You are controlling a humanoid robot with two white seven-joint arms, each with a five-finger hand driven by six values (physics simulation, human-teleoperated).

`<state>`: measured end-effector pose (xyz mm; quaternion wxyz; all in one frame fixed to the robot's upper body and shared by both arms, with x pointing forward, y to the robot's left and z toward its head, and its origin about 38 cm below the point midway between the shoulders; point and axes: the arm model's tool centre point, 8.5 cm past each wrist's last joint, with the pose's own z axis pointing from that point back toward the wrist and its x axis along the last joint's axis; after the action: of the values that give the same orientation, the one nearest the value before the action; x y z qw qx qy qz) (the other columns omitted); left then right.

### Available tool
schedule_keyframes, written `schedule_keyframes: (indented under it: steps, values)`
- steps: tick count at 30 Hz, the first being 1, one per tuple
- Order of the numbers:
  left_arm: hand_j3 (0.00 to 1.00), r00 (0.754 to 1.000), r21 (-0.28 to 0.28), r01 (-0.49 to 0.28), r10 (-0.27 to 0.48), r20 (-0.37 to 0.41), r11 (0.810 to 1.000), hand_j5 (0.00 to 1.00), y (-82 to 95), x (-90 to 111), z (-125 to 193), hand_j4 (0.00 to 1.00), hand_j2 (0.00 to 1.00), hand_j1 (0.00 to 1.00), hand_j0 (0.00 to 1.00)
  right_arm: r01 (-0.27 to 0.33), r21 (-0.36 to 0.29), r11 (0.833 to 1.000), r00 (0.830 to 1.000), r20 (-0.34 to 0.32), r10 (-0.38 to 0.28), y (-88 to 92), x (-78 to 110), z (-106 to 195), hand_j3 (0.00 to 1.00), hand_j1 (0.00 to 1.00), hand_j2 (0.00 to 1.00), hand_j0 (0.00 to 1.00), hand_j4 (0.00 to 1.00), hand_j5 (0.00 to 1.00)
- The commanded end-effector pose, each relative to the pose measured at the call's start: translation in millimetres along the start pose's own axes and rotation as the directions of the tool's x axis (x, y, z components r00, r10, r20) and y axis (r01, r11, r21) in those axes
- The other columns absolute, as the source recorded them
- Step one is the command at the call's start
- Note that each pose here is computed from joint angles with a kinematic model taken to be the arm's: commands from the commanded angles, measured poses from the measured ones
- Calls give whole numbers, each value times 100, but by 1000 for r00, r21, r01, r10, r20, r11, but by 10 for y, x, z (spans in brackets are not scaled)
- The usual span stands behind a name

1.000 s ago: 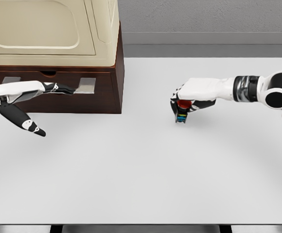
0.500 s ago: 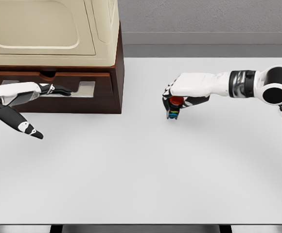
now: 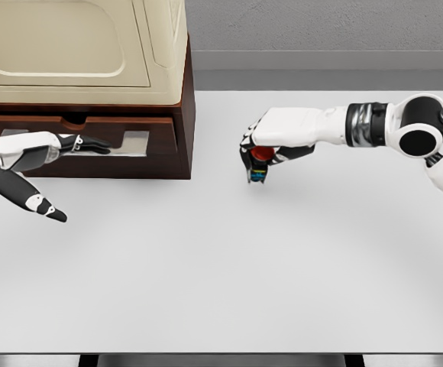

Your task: Open the cabinet drawer with left arm, and place a switch into the drawer with right arm

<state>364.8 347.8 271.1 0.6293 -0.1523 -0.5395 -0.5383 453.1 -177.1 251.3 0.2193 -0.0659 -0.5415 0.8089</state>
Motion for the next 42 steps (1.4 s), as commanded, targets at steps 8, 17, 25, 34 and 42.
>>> schedule_keyframes:
  steps: [8, 17, 25, 34, 42]
  values:
    - [100, 984, -40, 114, -118, -134, 993, 100, -72, -243, 4, 100, 100, 100, 100, -9, -16, 1000, 1000, 16, 9, -90, 40, -56, 44, 44, 44, 44, 44, 44]
    - [100, 989, -45, 77, -82, -125, 996, 100, -117, -281, 0, 100, 100, 100, 100, -17, -20, 1000, 1000, 18, 17, -133, 49, -66, 44, 44, 44, 44, 44, 44]
    - [100, 988, -39, 65, -69, -136, 997, 100, -111, -297, 57, 100, 100, 100, 100, -27, -22, 999, 999, 36, 28, -183, 96, -133, 44, 44, 44, 44, 44, 44]
    - [100, 989, -44, 30, -36, -141, 999, 100, -161, -355, 75, 100, 100, 100, 100, -29, -33, 999, 998, 49, 30, -238, 128, -178, 44, 44, 44, 44, 44, 44]
    - [100, 987, -50, 9, -17, -162, 999, 100, -214, -429, 124, 100, 100, 100, 100, -29, -41, 999, 998, 56, 31, -284, 140, -180, 44, 44, 44, 44, 44, 44]
